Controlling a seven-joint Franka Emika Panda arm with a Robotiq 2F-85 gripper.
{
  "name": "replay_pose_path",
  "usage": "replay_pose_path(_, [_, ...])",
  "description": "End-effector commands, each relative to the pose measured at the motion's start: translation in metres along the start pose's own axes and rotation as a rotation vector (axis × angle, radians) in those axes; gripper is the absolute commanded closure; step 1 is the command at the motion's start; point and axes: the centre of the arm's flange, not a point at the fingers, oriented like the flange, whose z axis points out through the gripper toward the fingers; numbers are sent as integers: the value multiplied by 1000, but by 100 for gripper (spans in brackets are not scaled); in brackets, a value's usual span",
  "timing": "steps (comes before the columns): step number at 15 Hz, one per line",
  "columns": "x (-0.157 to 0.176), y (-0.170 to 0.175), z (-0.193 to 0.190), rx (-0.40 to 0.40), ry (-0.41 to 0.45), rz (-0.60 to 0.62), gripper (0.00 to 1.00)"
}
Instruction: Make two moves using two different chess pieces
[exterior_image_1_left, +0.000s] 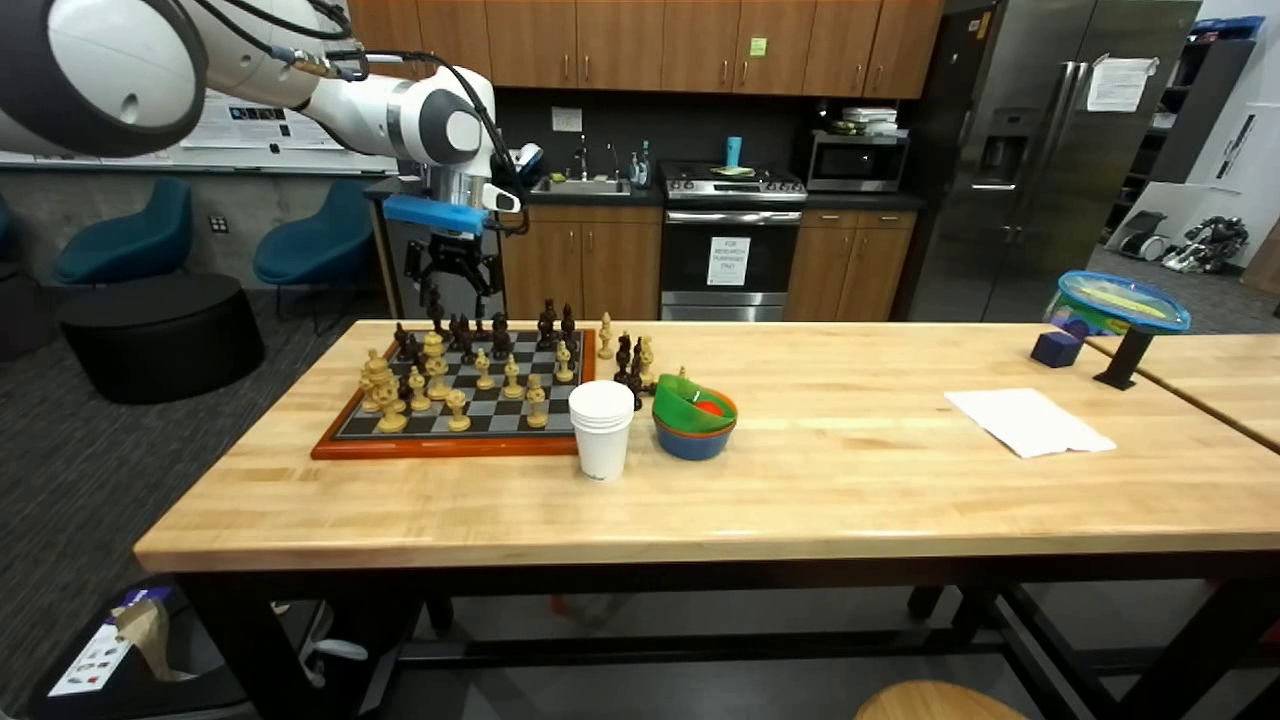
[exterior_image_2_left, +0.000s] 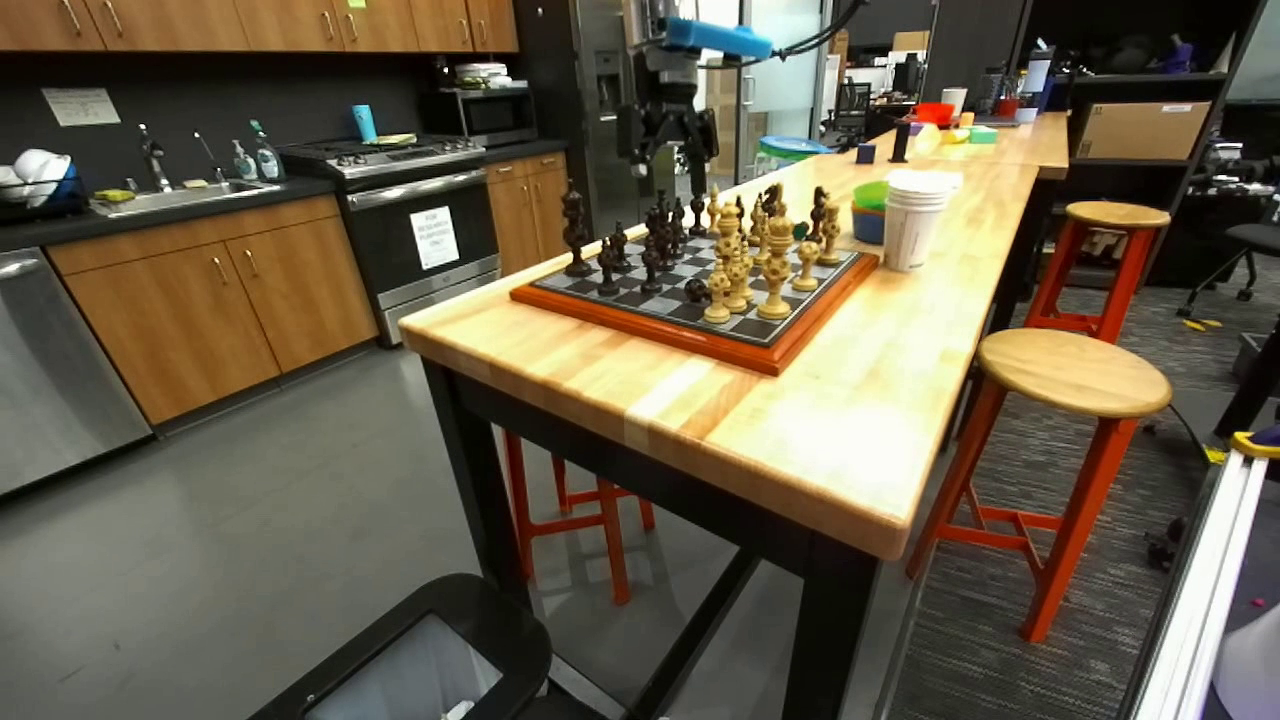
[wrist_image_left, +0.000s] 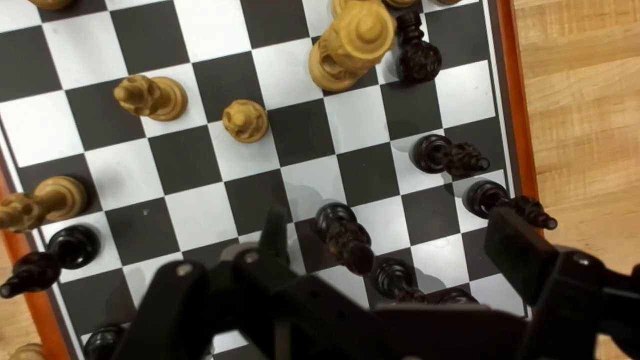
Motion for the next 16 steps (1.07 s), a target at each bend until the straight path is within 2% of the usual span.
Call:
replay_pose_path(1, [9,2,9,-20,7,26,0])
replay_pose_path(6, [17,4,23,-19,4,41,0])
replay_pose_path(14, [21,1,26,-40,52,93,0])
replay_pose_path(15, [20,2,26,-40,55,100,25])
replay_pose_path(16, [20,2,26,-40,58,109,26])
